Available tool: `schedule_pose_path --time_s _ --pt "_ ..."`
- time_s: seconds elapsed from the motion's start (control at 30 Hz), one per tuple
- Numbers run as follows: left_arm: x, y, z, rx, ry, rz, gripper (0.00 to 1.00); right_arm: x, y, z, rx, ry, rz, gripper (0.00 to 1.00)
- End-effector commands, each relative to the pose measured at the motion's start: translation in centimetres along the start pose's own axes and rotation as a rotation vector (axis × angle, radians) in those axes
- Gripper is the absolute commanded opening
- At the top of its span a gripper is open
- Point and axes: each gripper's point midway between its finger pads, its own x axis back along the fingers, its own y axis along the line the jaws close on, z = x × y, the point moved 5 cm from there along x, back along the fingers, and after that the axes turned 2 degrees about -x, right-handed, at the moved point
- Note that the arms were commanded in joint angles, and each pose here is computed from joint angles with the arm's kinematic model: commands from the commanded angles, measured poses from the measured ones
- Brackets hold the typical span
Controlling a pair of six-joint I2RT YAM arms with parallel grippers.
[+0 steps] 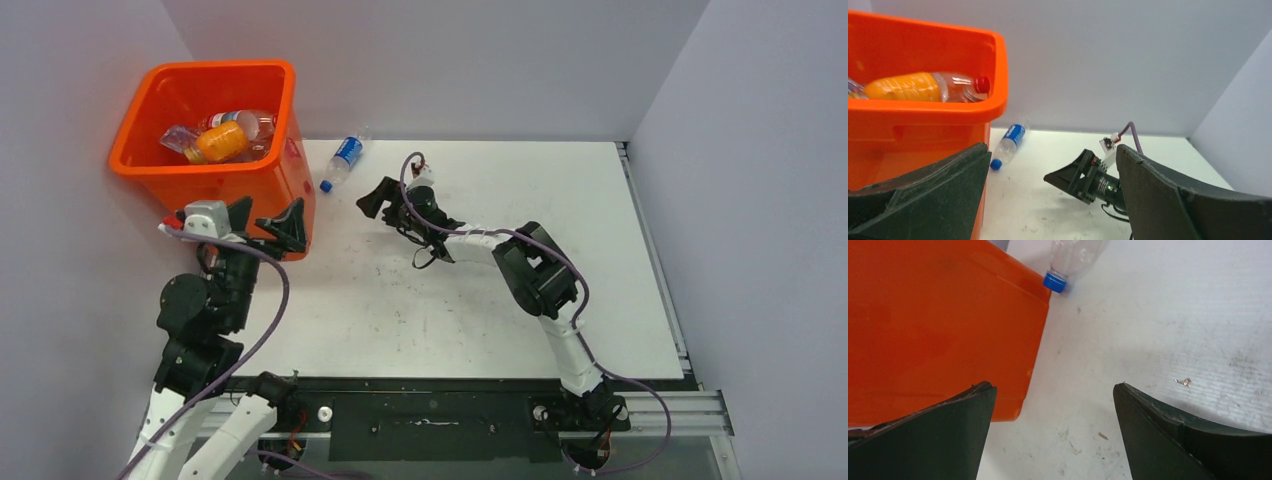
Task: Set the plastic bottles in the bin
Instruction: Place the plastic bottle in the trash bin, then pick up the plastic bottle at the center of the board.
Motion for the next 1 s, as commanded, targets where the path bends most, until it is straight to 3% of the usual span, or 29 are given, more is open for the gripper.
schedule_pose_path --time_s 0.0,0.13,0.37,0.47,0.63,0.83,0.97 --pt "-3.2 -2.0 2.9 -0.022 0.188 0.073 0.96 0.3 1.3 -3.6 -0.061 -0.122 -0.055 0.9" --pt "-7.8 -4.4 6.1 -0.173 0.403 0.032 0.96 5.3 -2.6 -4.6 -0.09 -0.157 0.058 0.9" --pt "-16.9 -9.6 12.5 -0.525 0.624 -0.039 0.96 16.4 -8.0 -5.2 -0.07 -0.206 0.232 0.9" --pt "-21.7 -8.0 15.5 -0.602 0.712 -0.109 0.96 20.0 -8.4 -4.0 -0.046 -0.2 0.255 0.9" --pt "-28.0 -5.4 20.6 -0.612 0.803 -0.164 0.96 24.3 -8.0 -2.0 0.005 -0.176 0.281 0.9" --pt "-31.5 -1.0 28.8 -0.69 0.866 -0.25 0.96 28.3 -6.1 -0.6 0.093 -0.154 0.224 0.9" --pt "-32.8 1.5 31.1 -0.74 0.832 -0.288 0.96 30.2 -5.7 1.1 0.132 -0.122 0.195 0.9"
